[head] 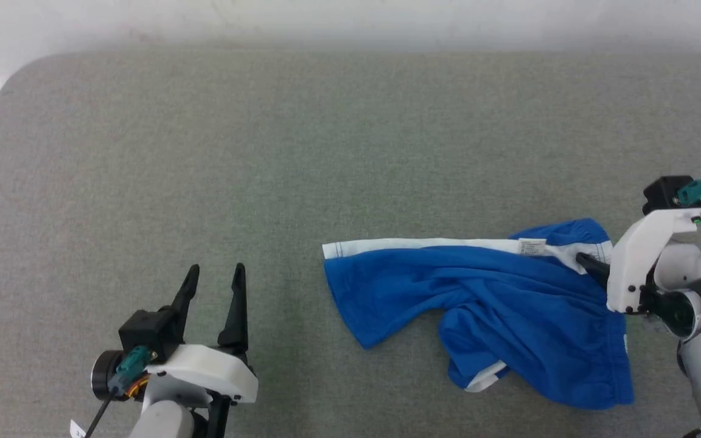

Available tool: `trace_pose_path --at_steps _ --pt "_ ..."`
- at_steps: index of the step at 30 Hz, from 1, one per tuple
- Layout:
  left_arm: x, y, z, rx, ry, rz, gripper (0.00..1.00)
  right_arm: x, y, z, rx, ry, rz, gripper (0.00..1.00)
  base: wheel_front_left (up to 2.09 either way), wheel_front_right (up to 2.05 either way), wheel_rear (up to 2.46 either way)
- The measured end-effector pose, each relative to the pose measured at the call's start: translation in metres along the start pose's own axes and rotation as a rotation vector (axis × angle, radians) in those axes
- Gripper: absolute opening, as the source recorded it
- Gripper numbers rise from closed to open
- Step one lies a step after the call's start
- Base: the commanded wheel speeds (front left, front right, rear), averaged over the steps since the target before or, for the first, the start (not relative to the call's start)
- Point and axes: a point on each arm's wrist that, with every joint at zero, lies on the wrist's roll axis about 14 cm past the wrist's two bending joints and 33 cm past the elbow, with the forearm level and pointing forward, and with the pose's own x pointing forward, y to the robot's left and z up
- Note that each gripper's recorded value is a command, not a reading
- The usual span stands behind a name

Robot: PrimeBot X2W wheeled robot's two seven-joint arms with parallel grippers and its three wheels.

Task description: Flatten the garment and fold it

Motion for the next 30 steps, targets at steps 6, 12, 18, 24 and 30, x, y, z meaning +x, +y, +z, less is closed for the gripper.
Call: trace_pose_path --at_steps 6,12,18,24,30 --pt "0.001 0.007 -0.008 -0.006 0.022 0.018 1.00 0.014 0.006 -0.005 -0.022 0.059 0.016 0.00 0.00 0.00 0.00" --pt "0.000 0.004 -0.013 0.000 0.041 -0.006 1.00 0.009 0.011 0.005 -0.050 0.002 0.021 0.00 0.00 0.00 0.00" --pt "0.021 -0.034 -0.001 0.014 0.077 -0.170 1.00 -0.005 0.010 0.015 -0.059 -0.046 0.019 0.00 0.00 0.00 0.00" --pt "0.050 -0.069 -0.012 0.077 0.255 -0.308 1.00 -0.012 0.009 0.015 -0.058 -0.058 0.021 0.00 0.00 0.00 0.00" --pt "0.061 -0.081 -0.051 0.181 0.488 -0.371 1.00 -0.009 0.008 0.008 -0.055 -0.047 0.023 0.00 0.00 0.00 0.00"
